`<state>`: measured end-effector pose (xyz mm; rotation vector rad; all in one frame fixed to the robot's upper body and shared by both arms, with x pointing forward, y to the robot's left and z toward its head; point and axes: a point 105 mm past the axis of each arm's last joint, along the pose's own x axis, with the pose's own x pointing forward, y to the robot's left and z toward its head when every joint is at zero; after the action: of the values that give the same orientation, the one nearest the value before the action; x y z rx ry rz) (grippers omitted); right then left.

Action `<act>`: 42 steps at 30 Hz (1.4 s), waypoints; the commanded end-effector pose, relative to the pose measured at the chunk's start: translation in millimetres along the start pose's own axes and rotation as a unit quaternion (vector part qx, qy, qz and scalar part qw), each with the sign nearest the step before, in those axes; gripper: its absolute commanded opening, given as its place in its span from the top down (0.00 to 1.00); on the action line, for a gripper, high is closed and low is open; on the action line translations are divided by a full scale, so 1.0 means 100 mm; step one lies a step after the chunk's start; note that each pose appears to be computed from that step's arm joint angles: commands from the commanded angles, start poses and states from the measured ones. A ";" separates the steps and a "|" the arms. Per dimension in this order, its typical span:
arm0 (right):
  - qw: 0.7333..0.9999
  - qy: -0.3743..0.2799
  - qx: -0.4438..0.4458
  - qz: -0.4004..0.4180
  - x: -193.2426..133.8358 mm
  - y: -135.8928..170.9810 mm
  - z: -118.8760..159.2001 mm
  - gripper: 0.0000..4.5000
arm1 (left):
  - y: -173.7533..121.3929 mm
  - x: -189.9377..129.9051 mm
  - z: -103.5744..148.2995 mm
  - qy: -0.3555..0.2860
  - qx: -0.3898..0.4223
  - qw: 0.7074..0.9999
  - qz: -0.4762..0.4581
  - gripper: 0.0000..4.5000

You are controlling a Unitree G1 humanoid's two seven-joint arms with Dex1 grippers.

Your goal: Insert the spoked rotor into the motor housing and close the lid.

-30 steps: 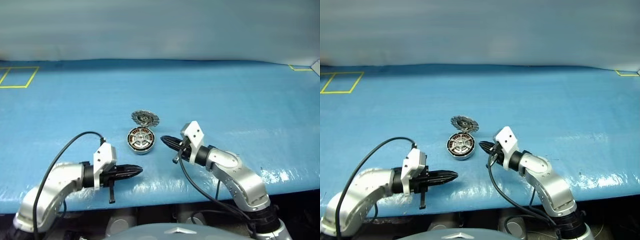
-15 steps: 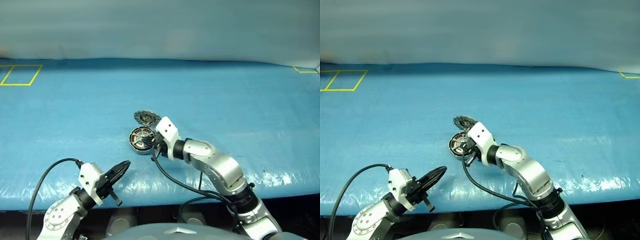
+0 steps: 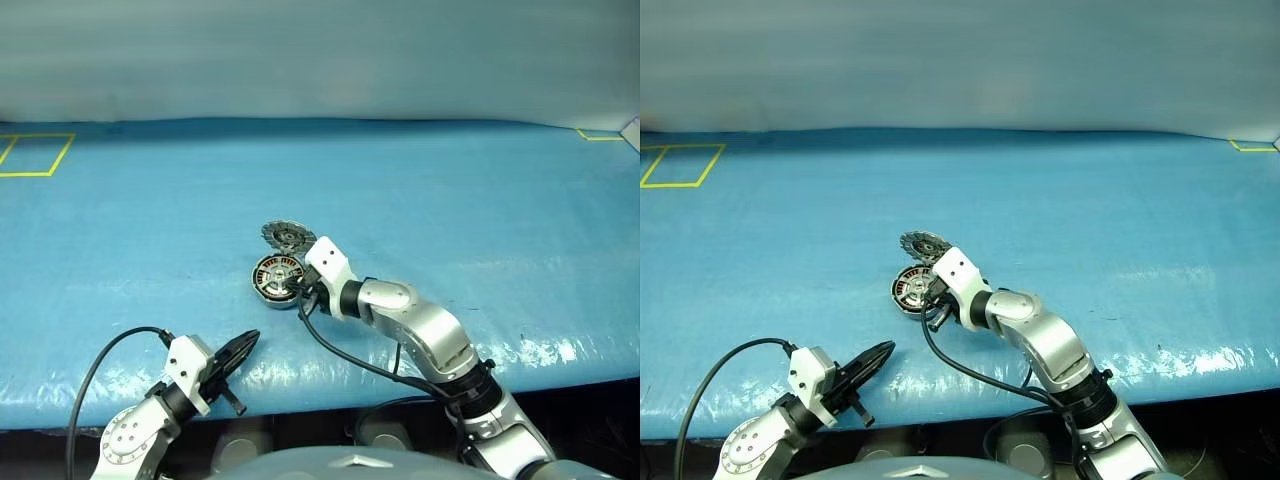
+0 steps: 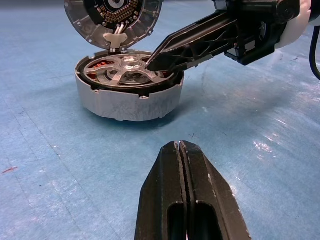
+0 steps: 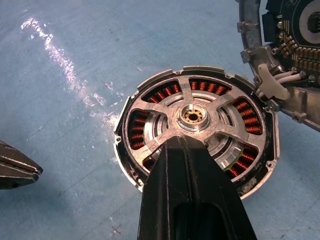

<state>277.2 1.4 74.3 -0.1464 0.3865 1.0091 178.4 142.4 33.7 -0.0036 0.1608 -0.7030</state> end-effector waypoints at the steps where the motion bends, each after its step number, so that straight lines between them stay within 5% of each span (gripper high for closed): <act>1: 1.000 -0.023 -0.015 0.004 -0.03 0.03 0.14 1.00 | -0.03 0.02 0.02 -0.010 0.001 1.000 -0.008 0.99; 23: 0.999 -0.006 -0.011 0.038 0.00 0.13 0.00 1.00 | -0.04 0.10 0.00 -0.006 -0.008 1.000 -0.016 0.99; 31: 0.997 -0.060 -0.014 0.057 -0.01 0.20 0.28 1.00 | -0.07 0.11 0.00 -0.006 -0.013 1.000 -0.019 0.99; 42: 0.999 -0.018 -0.008 0.049 0.07 0.15 0.06 1.00 | -0.08 0.13 0.02 -0.006 -0.014 1.000 -0.021 0.99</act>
<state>268.6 16.8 73.3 -0.1243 0.3750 1.1107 182.3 129.9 26.4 -0.0422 0.1894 -0.7347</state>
